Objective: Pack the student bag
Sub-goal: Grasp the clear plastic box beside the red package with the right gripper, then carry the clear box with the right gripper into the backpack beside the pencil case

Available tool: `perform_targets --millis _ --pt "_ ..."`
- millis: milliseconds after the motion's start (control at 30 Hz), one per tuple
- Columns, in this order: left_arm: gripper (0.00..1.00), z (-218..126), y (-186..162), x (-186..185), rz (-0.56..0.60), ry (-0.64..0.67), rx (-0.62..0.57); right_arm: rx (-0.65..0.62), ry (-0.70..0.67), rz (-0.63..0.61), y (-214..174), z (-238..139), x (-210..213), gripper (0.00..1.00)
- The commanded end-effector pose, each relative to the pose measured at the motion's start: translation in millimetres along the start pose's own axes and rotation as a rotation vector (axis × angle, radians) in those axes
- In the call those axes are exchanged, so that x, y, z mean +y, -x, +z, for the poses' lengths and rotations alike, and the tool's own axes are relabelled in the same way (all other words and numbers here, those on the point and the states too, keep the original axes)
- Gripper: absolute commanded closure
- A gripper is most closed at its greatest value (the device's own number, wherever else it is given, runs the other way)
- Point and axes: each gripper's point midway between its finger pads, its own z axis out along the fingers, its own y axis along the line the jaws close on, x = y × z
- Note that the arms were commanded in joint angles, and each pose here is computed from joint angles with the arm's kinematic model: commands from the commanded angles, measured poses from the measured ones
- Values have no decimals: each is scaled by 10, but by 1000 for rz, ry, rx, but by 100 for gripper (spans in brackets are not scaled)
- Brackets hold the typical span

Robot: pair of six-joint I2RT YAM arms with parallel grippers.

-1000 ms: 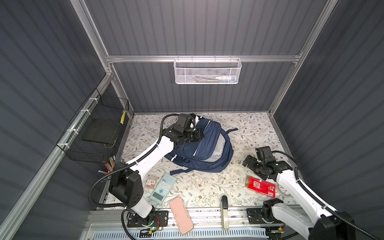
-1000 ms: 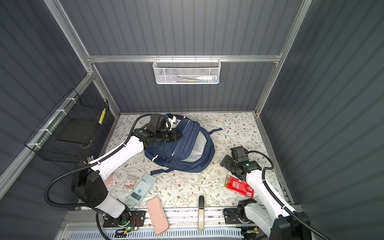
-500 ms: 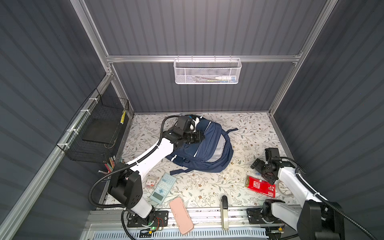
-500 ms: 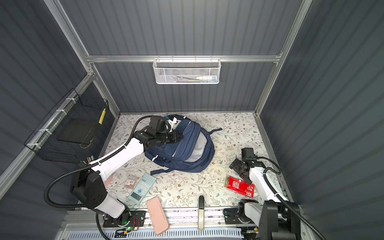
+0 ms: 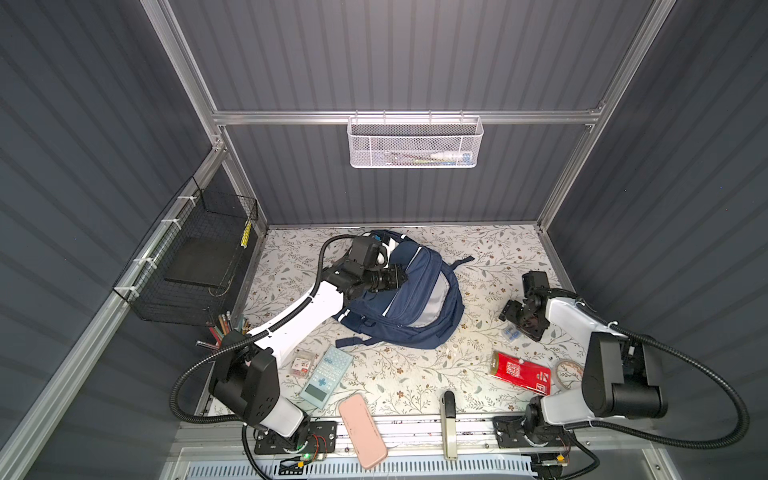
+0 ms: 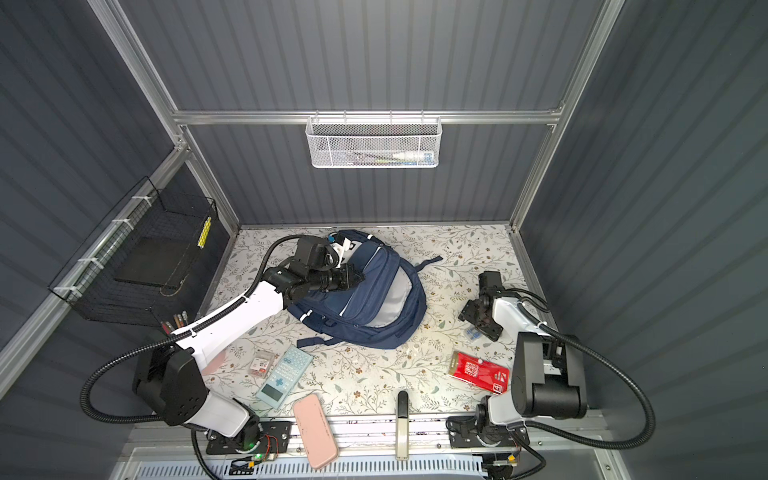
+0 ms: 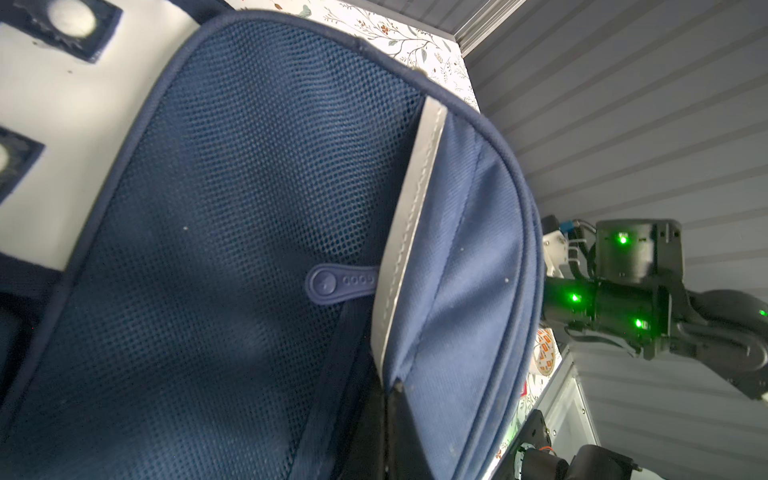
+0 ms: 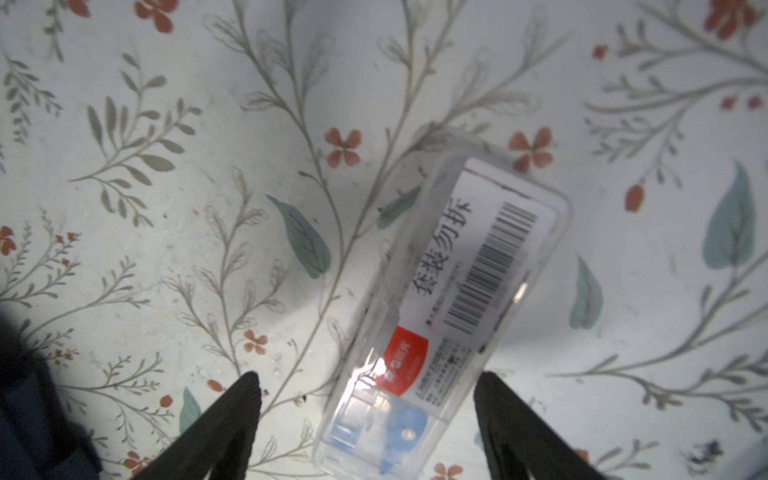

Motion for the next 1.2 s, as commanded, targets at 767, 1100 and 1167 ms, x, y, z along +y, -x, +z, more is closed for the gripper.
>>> perform_targets --millis 767,1100,1167 --pt "100 -334 341 -238 33 -1 -71 78 11 -179 -30 -42 165 67" --pt "100 -526 643 -496 45 -49 -118 -86 439 -306 -306 -1106 1521 70" --pt "100 -576 722 -554 58 -52 -128 -95 601 -317 -392 -1285 1932 71"
